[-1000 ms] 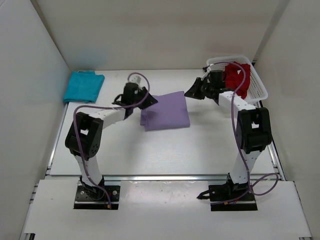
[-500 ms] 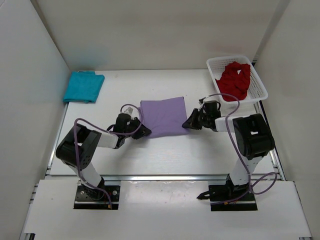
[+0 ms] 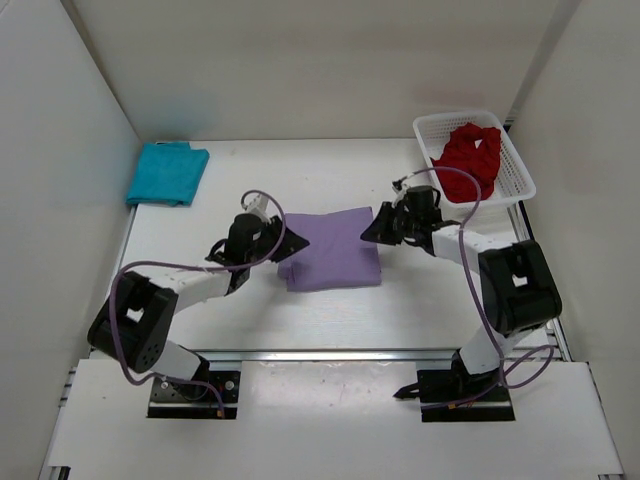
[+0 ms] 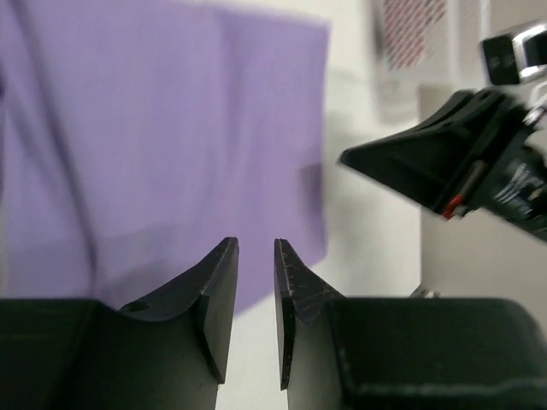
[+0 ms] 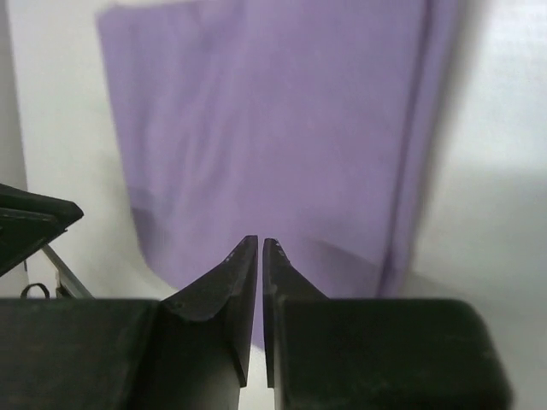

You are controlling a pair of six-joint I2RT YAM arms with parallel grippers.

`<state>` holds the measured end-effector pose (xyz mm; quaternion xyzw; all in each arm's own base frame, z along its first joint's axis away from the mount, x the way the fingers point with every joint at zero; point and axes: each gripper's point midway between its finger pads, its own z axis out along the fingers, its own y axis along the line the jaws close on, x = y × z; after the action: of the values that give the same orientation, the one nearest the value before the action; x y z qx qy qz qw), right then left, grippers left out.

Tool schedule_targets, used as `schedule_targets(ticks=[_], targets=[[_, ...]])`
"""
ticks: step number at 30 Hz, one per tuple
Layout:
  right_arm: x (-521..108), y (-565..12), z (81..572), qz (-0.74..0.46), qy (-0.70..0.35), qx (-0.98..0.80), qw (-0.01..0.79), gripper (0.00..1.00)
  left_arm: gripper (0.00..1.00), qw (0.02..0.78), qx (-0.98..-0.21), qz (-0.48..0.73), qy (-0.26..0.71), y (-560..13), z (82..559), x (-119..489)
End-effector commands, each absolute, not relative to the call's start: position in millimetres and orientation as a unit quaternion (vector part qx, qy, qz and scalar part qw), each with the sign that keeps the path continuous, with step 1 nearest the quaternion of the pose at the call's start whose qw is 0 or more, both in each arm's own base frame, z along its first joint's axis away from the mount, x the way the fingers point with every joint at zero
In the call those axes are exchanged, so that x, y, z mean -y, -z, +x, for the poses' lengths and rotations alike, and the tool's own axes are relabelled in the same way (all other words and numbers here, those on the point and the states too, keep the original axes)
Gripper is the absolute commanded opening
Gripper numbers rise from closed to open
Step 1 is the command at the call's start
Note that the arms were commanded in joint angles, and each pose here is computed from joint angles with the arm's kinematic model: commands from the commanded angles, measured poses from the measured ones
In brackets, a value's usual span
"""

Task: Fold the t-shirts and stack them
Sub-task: Smooth out wrinkles on the folded tshirt

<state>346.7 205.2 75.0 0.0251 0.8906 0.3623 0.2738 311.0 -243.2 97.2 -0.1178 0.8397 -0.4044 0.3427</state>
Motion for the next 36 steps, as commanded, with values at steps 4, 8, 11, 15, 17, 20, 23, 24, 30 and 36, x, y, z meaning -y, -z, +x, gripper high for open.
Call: schedule_targets(ticks=[4,8,11,15,17,20,23,24,30,36], targets=[[-218,-74,406,-0.003,-0.380,-0.874,0.302,0.03,0.33,0.348,-0.840,-0.139,0.393,-95,393,245],[-210,-54,437,0.018,-0.362,-0.884,0.296,0.02,0.32,0.313,-0.860,-0.179,0.361,-52,419,223],[-196,-26,436,0.047,-0.367,-0.890,0.267,0.01,0.29,0.291,-0.849,-0.218,0.383,-32,418,203],[-193,-27,435,0.054,-0.387,-0.881,0.266,0.01,0.30,0.305,-0.843,-0.228,0.381,-37,412,189],[-196,-37,437,0.047,-0.394,-0.878,0.269,0.02,0.31,0.327,-0.833,-0.218,0.389,-58,413,188],[-207,-65,438,0.024,-0.409,-0.867,0.285,0.11,0.41,0.354,-0.822,-0.206,0.396,-87,404,186],[-218,-104,432,0.003,-0.421,-0.851,0.315,0.31,0.60,0.388,-0.830,-0.178,0.360,-101,389,178],[-220,-108,426,0.001,-0.423,-0.849,0.317,0.38,0.66,0.399,-0.830,-0.176,0.349,-106,387,175],[-235,-150,371,-0.013,-0.428,-0.827,0.365,0.51,0.98,0.353,-0.881,-0.134,0.285,-59,334,168],[-238,-141,310,-0.038,-0.436,-0.824,0.361,0.53,0.99,0.309,-0.899,-0.130,0.282,-28,316,165]])
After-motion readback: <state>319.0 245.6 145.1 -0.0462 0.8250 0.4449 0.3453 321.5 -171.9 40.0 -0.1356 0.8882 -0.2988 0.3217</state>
